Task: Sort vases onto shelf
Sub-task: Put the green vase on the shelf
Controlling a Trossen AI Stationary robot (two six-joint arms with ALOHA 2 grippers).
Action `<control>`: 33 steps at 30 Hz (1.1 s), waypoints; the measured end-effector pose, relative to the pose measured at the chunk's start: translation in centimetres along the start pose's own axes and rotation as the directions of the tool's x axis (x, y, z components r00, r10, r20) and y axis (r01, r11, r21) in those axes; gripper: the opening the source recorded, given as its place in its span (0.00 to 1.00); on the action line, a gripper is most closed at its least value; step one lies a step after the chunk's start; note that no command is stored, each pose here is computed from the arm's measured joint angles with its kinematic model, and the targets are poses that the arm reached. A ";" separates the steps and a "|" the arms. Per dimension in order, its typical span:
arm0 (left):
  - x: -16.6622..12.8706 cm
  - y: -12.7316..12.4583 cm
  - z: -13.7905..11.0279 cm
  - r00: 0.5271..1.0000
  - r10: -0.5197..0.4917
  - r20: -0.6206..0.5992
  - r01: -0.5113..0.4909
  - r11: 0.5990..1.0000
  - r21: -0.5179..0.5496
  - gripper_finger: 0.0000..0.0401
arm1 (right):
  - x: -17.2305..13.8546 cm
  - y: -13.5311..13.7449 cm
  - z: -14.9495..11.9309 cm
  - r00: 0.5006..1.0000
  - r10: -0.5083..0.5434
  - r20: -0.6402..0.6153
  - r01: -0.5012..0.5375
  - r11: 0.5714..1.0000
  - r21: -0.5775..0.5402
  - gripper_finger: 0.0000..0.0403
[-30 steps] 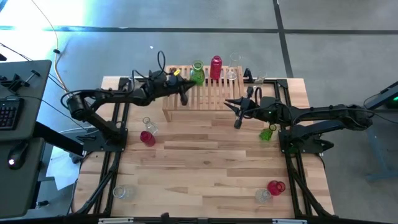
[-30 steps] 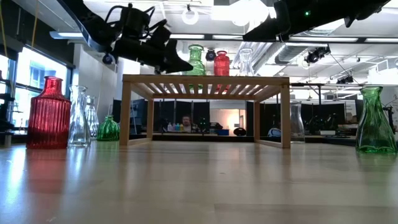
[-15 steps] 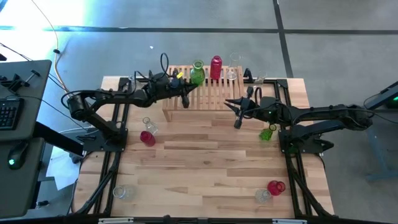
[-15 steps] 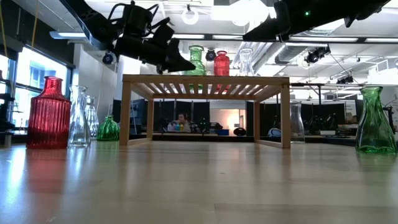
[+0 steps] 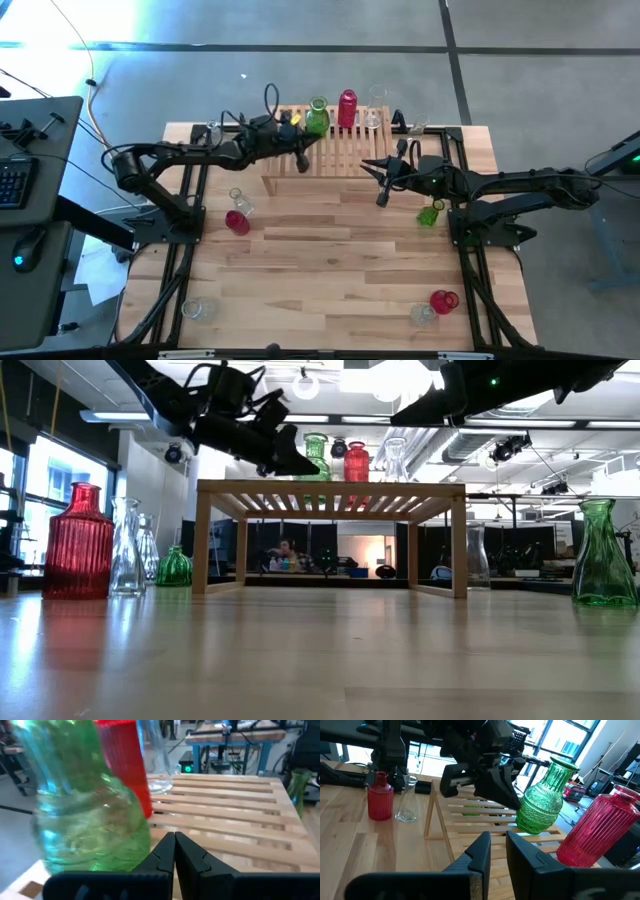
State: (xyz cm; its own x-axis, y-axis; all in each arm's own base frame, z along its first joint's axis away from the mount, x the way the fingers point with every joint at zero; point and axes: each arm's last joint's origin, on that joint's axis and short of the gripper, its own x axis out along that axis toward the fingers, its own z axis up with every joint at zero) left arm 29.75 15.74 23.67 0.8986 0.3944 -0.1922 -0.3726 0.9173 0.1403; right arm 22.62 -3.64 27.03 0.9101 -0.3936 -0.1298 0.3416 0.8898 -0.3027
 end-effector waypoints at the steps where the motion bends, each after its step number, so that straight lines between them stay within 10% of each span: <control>1: 0.2 0.0 0.1 1.000 -0.001 -0.005 0.001 1.000 0.001 0.00 | 0.0 0.0 0.0 1.000 0.000 0.000 0.000 1.000 -0.001 0.10; 33: 2.3 1.7 -0.4 0.991 0.116 -0.071 -0.116 0.993 0.003 0.00 | 0.0 0.0 -0.1 1.000 0.003 -0.008 -0.003 1.000 -0.001 0.10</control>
State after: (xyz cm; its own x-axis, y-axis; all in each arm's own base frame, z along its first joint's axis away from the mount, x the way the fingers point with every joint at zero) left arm 31.04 18.23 23.10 0.8305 0.5011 -0.2432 -0.4737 0.8651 0.1648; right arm 22.61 -3.64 26.95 0.9093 -0.3925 -0.1381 0.3385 0.8908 -0.3033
